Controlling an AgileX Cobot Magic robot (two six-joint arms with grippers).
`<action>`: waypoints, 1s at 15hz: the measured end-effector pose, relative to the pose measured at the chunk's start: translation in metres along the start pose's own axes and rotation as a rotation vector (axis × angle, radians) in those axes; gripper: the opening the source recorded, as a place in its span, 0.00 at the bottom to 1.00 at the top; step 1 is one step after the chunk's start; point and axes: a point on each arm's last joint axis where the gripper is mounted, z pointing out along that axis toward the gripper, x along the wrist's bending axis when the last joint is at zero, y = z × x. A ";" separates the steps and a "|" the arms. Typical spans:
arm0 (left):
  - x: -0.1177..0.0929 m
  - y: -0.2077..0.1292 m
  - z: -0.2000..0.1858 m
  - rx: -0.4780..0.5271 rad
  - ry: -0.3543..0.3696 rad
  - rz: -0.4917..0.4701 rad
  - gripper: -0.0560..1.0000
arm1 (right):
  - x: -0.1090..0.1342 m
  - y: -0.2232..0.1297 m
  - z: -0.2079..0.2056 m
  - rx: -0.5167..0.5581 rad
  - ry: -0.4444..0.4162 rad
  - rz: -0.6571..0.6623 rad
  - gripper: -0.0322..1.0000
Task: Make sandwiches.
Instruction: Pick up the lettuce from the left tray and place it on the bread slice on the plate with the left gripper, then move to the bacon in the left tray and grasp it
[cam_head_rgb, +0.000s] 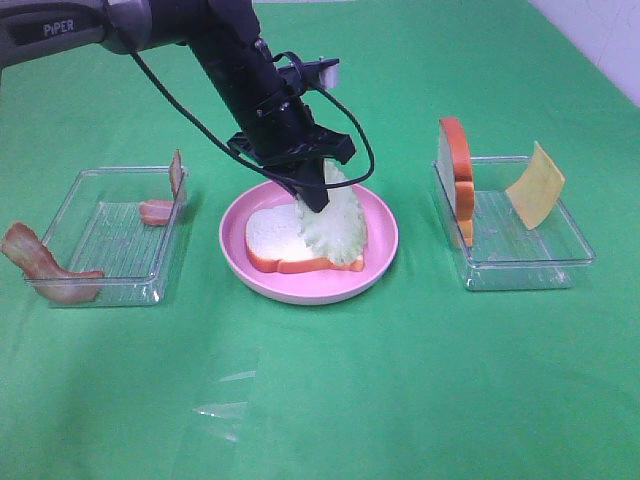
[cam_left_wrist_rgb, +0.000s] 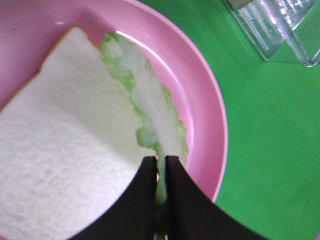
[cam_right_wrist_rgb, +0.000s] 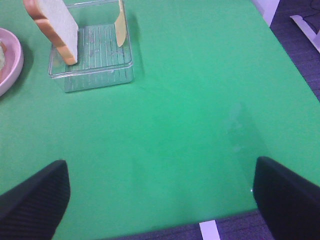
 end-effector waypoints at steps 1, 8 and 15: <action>0.005 -0.002 0.000 0.018 0.058 -0.017 0.06 | 0.000 0.000 0.000 0.000 0.000 0.000 0.96; 0.009 -0.003 -0.001 0.029 0.097 -0.034 0.12 | 0.000 0.000 0.000 0.000 0.000 0.000 0.96; -0.004 0.018 -0.035 -0.083 0.207 -0.051 0.98 | 0.000 0.000 0.000 0.000 0.000 0.000 0.96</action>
